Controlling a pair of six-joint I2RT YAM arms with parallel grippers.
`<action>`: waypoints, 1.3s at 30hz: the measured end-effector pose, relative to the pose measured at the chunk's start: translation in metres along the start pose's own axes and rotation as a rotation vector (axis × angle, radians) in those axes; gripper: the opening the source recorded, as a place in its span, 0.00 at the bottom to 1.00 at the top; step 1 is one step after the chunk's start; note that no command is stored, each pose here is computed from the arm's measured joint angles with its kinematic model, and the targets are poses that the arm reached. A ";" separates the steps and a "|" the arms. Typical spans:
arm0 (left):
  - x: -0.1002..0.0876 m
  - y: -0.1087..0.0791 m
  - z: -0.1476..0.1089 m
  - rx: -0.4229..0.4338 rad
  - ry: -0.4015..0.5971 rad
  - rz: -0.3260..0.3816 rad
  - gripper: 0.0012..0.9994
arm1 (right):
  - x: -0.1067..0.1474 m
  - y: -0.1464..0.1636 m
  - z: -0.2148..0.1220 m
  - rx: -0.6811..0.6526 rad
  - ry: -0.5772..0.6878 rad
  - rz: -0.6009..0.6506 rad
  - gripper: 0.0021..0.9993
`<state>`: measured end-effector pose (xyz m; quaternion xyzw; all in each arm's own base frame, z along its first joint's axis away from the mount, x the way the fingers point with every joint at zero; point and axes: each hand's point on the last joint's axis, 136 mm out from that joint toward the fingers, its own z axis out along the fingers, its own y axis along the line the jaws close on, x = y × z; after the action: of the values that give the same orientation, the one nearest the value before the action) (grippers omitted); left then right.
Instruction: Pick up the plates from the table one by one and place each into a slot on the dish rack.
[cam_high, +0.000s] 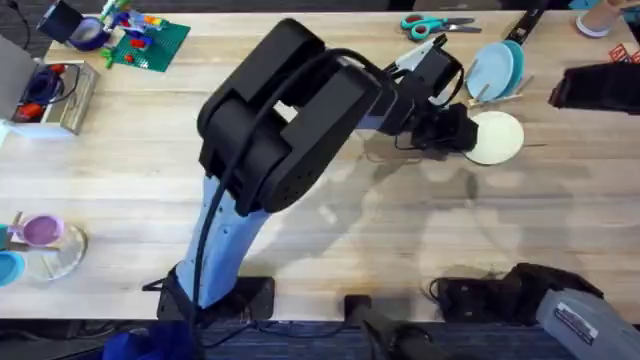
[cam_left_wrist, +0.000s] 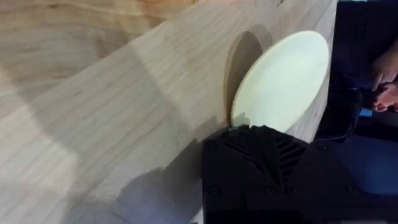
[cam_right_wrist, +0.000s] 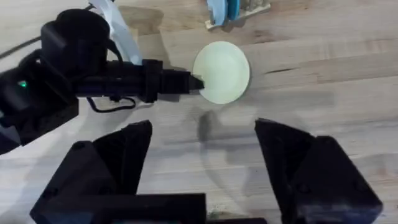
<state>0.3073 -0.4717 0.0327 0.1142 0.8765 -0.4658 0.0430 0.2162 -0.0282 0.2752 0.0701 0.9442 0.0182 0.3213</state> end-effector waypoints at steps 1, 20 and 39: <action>0.000 0.000 0.000 0.000 0.000 -0.001 0.04 | 0.001 0.001 0.000 -0.008 0.005 -0.009 1.00; 0.000 0.000 0.000 0.000 0.000 -0.004 0.04 | 0.004 -0.049 0.026 -0.007 0.103 0.031 0.99; 0.000 0.000 0.000 -0.003 0.002 -0.006 0.04 | 0.018 -0.067 0.074 -0.286 0.249 0.132 0.99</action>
<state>0.3072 -0.4714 0.0324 0.1117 0.8777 -0.4643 0.0410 0.2395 -0.0927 0.2001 0.0827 0.9578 0.1816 0.2069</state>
